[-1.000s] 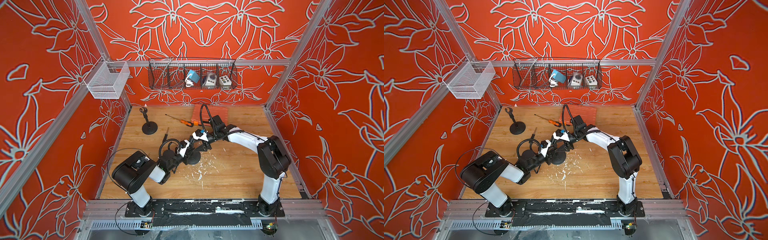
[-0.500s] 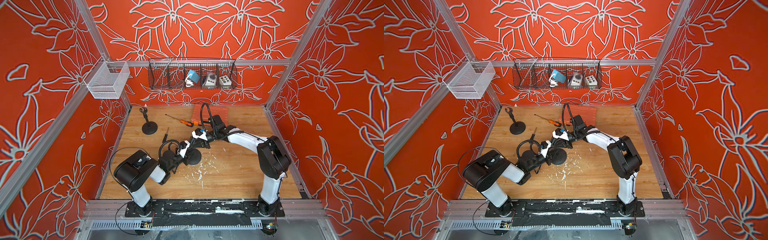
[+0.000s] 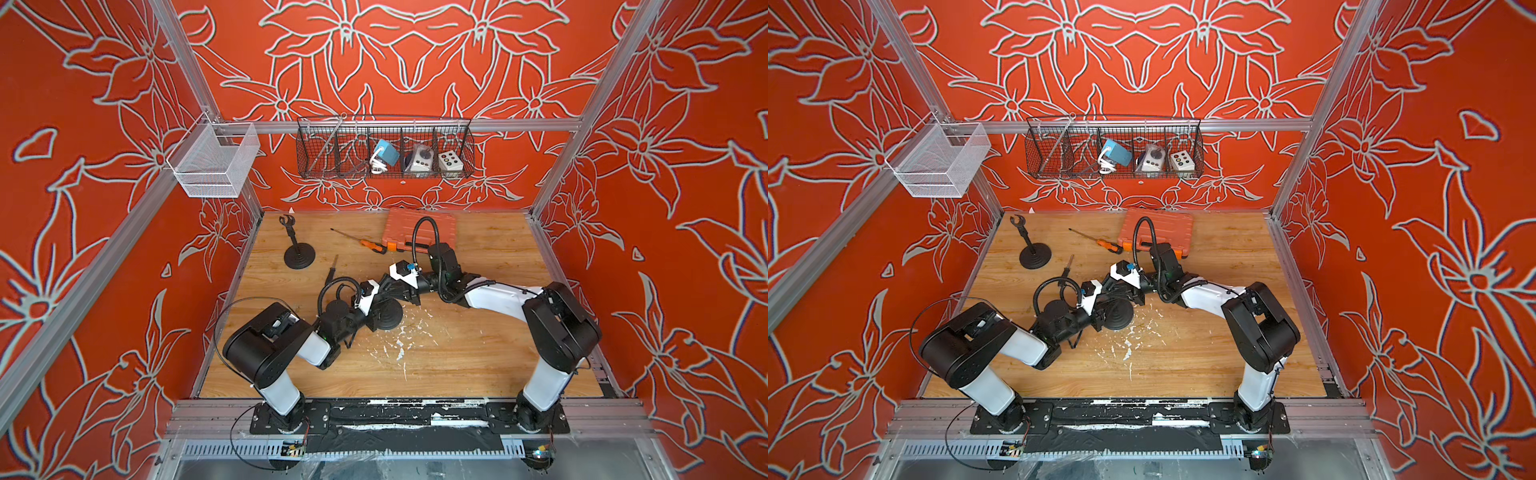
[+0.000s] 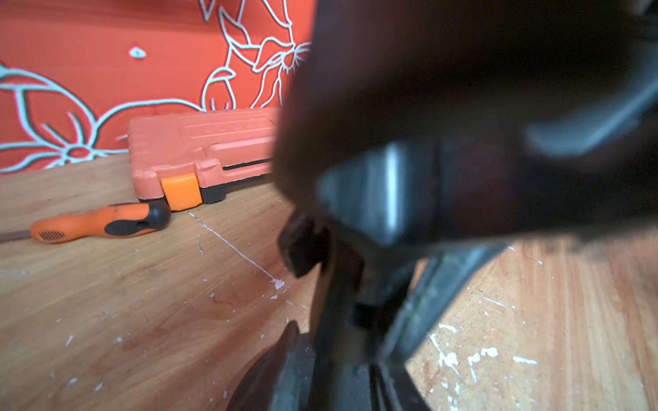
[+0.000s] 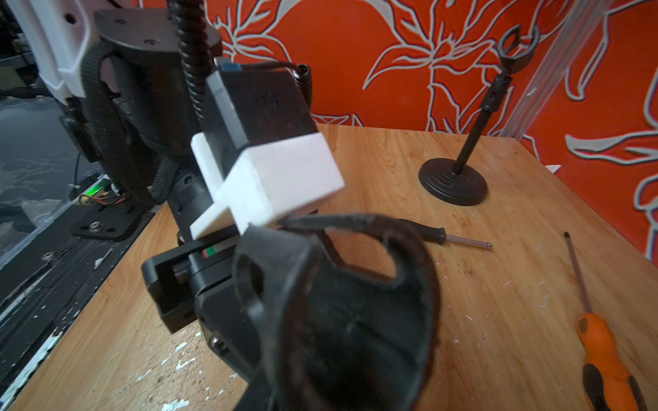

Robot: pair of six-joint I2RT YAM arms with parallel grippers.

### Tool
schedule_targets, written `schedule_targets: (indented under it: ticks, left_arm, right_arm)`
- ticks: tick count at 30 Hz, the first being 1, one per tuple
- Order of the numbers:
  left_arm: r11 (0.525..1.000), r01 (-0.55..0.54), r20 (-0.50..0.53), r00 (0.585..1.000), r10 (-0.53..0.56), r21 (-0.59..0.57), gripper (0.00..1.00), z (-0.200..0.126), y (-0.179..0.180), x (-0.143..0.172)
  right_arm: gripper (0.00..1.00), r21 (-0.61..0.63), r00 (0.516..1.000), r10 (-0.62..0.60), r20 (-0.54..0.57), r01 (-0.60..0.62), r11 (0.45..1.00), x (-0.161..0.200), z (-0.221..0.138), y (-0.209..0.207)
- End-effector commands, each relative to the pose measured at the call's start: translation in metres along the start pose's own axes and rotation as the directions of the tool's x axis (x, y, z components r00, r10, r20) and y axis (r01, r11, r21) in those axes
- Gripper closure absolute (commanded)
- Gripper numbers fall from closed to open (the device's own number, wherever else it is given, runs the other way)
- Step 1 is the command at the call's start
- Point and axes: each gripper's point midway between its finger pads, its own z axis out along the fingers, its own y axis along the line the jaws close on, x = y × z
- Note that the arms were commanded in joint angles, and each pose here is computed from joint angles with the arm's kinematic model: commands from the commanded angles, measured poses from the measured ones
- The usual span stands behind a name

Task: Assemble a microphone stand
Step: Screw the microphone stand pole into the microphone stand base.

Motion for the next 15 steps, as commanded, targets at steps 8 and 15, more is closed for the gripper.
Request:
schedule_targets:
  ticks: [8, 15]
  left_arm:
    - [0.999, 0.036, -0.055, 0.998, -0.035, 0.017, 0.68, 0.011, -0.001, 0.009]
    - [0.999, 0.03, -0.067, 0.997, -0.03, 0.009, 0.78, 0.008, -0.001, 0.015]
  right_arm:
    - [1.0, 0.406, 0.922, 0.327, -0.205, -0.224, 0.886, 0.077, 0.018, 0.012]
    - [1.0, 0.488, 0.903, 0.373, -0.212, -0.233, 0.841, 0.077, 0.024, 0.022]
